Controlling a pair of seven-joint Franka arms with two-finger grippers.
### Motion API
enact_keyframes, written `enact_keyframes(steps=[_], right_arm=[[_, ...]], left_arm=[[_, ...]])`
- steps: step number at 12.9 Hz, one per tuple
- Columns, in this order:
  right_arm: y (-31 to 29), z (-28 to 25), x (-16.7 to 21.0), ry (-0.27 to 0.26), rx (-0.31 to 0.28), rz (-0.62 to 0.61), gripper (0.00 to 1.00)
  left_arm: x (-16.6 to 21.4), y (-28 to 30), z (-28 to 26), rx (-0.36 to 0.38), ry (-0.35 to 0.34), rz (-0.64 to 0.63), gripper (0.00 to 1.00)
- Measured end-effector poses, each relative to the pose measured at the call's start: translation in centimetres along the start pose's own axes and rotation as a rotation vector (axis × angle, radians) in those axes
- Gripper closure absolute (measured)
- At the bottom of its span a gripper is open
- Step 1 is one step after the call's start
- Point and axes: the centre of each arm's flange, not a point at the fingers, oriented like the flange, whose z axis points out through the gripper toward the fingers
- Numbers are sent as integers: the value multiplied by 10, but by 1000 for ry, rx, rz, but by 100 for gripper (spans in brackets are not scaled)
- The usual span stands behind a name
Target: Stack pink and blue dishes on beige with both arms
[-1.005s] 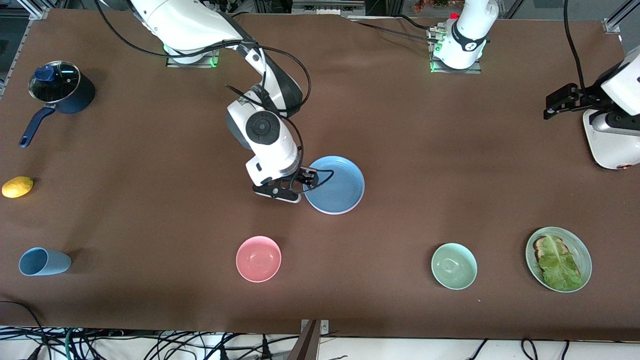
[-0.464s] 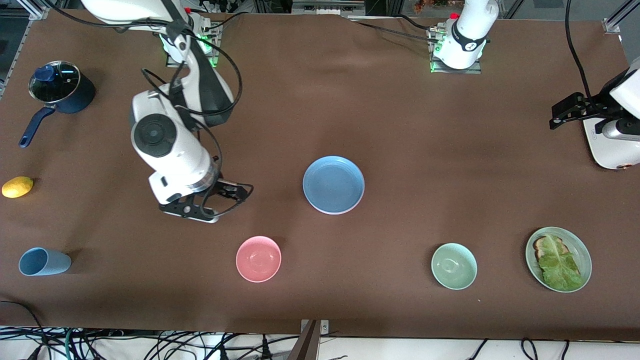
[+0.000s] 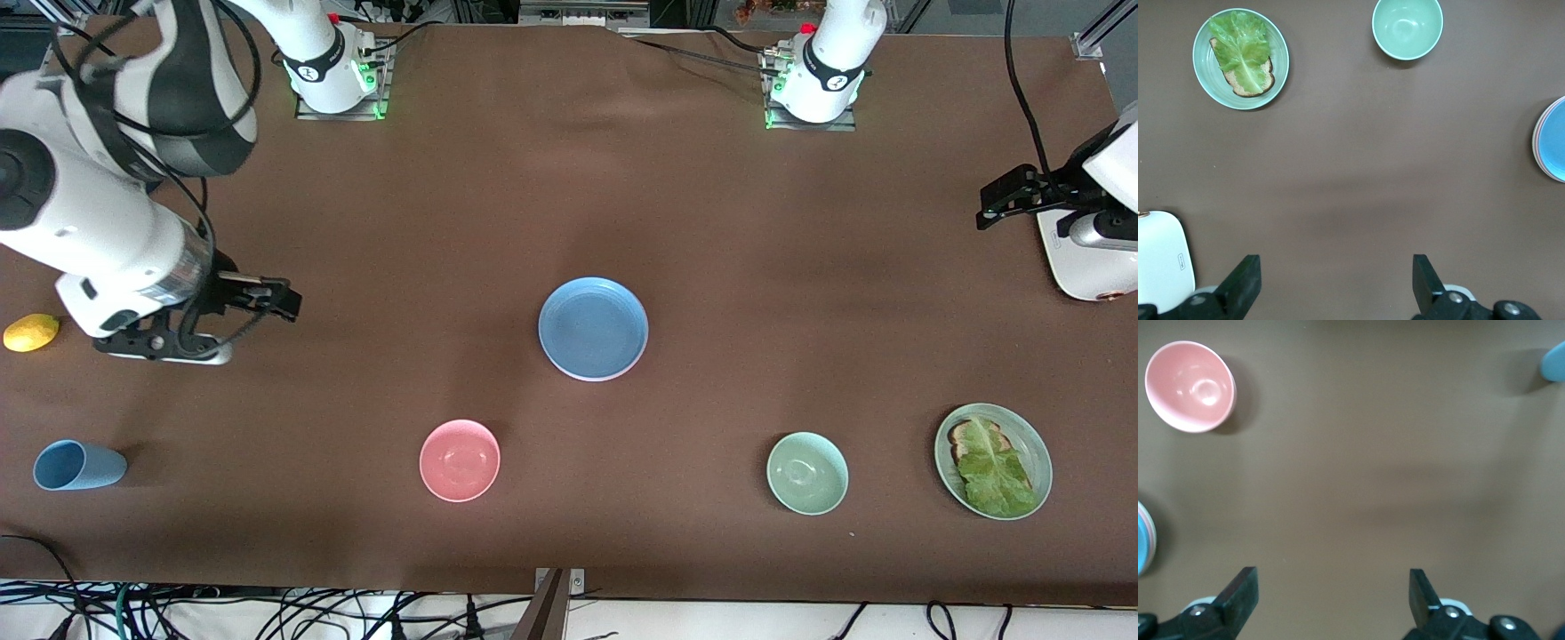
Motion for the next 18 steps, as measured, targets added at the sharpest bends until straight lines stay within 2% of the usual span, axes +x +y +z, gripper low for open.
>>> enact_keyframes(steps=[3, 6, 11, 18], right_arm=[[48, -34, -21, -28, -1, -38, 0], [59, -40, -26, -34, 3, -71, 0], [96, -45, -36, -36, 54, -56, 0], [91, -48, -39, -32, 56, -66, 0]], left_arm=[[0, 0, 0, 0, 0, 0, 0], [0, 0, 0, 0, 1, 0, 0], [0, 0, 0, 0, 1, 0, 0], [0, 2, 1, 0, 1, 3, 0]])
